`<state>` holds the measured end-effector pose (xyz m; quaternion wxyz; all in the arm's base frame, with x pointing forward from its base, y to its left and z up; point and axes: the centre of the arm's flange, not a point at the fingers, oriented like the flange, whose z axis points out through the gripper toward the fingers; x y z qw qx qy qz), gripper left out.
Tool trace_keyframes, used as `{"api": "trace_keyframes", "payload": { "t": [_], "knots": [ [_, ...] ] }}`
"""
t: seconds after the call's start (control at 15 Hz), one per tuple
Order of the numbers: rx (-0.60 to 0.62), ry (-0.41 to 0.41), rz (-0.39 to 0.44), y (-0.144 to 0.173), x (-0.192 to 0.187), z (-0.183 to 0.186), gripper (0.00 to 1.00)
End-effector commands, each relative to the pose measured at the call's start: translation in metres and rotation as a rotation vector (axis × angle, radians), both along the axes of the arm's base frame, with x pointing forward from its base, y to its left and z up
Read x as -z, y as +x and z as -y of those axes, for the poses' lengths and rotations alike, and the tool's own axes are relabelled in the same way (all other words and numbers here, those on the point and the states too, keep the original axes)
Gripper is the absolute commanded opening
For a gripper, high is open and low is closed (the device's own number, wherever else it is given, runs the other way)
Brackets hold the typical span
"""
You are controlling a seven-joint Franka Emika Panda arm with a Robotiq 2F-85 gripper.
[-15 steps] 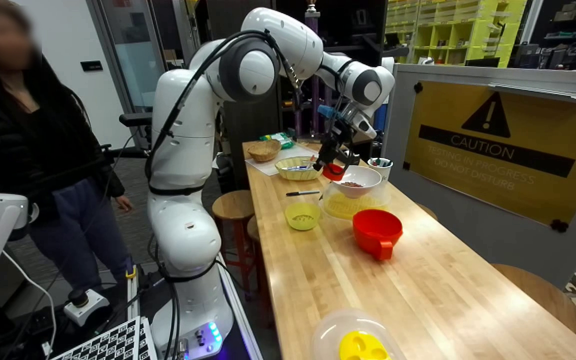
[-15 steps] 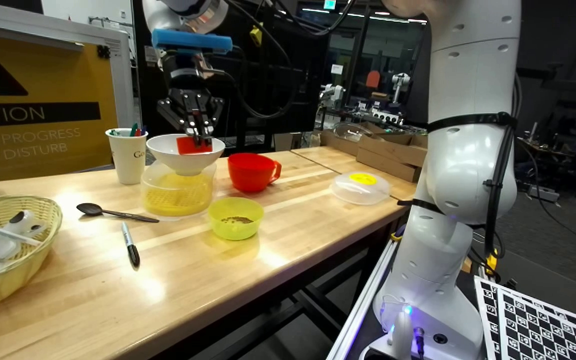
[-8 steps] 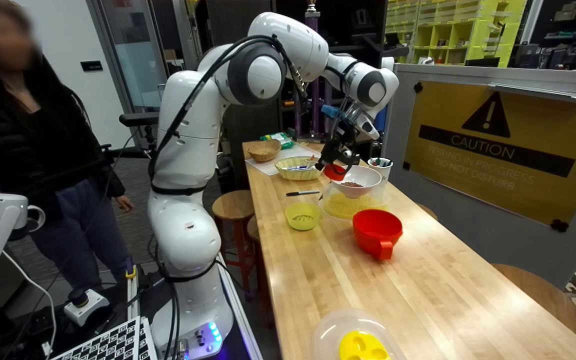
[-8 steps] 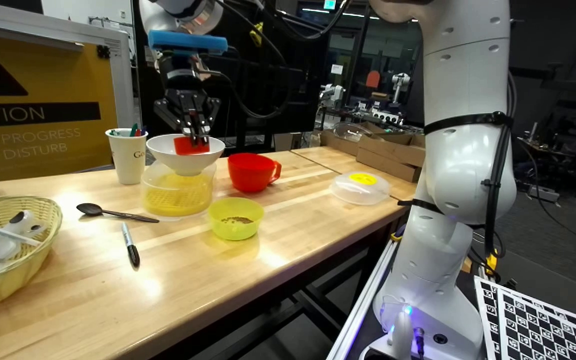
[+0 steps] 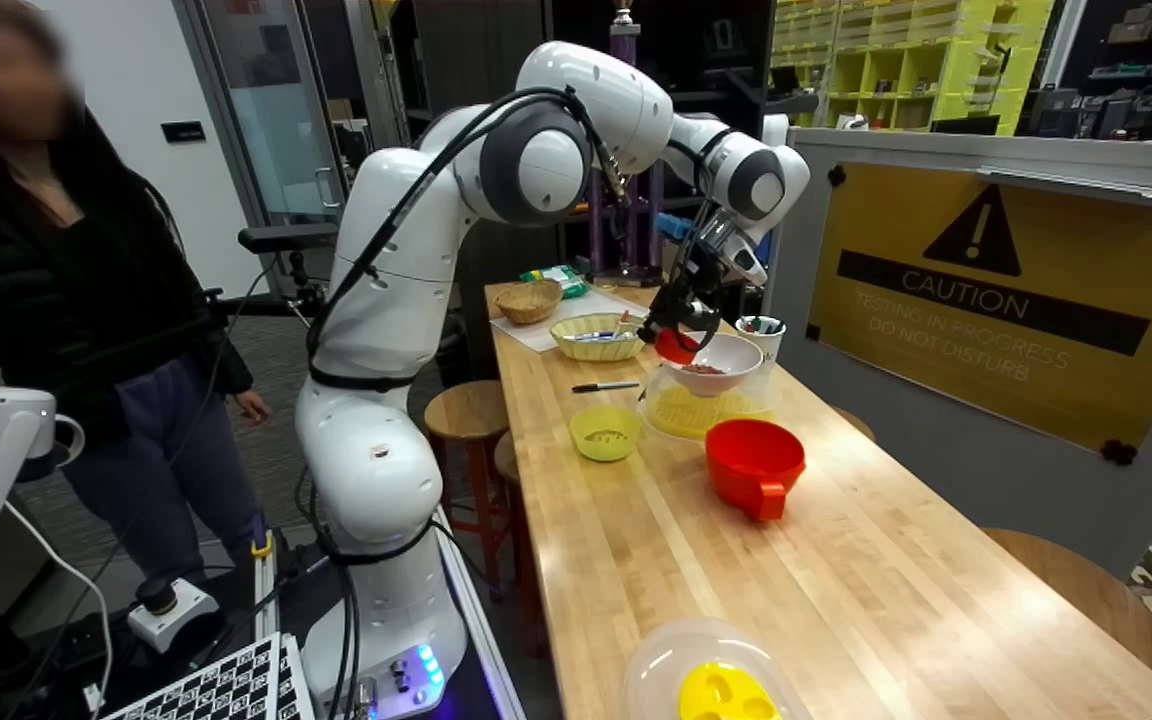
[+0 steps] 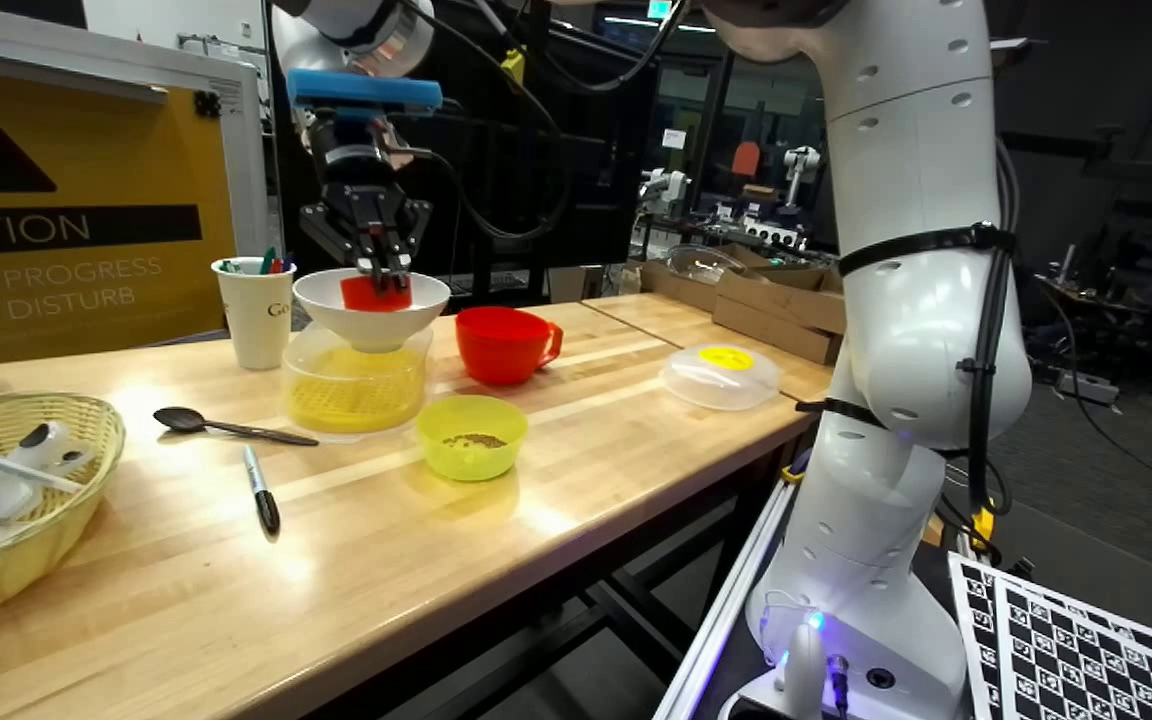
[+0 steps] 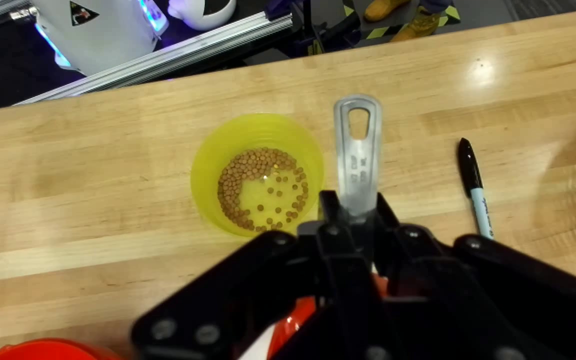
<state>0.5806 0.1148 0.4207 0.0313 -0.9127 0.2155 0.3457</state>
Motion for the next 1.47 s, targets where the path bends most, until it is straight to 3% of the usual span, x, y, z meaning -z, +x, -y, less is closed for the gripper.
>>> {"api": "trace_keyframes", "payload": {
  "t": [0.0,0.6,1.4],
  "knots": [
    [0.038,0.014,-0.003,0.014,-0.007,0.006,0.04],
    [0.083,0.050,0.016,0.023,-0.011,0.021,0.04],
    [0.102,0.063,-0.037,0.027,0.016,0.019,0.09]
  ]
}}
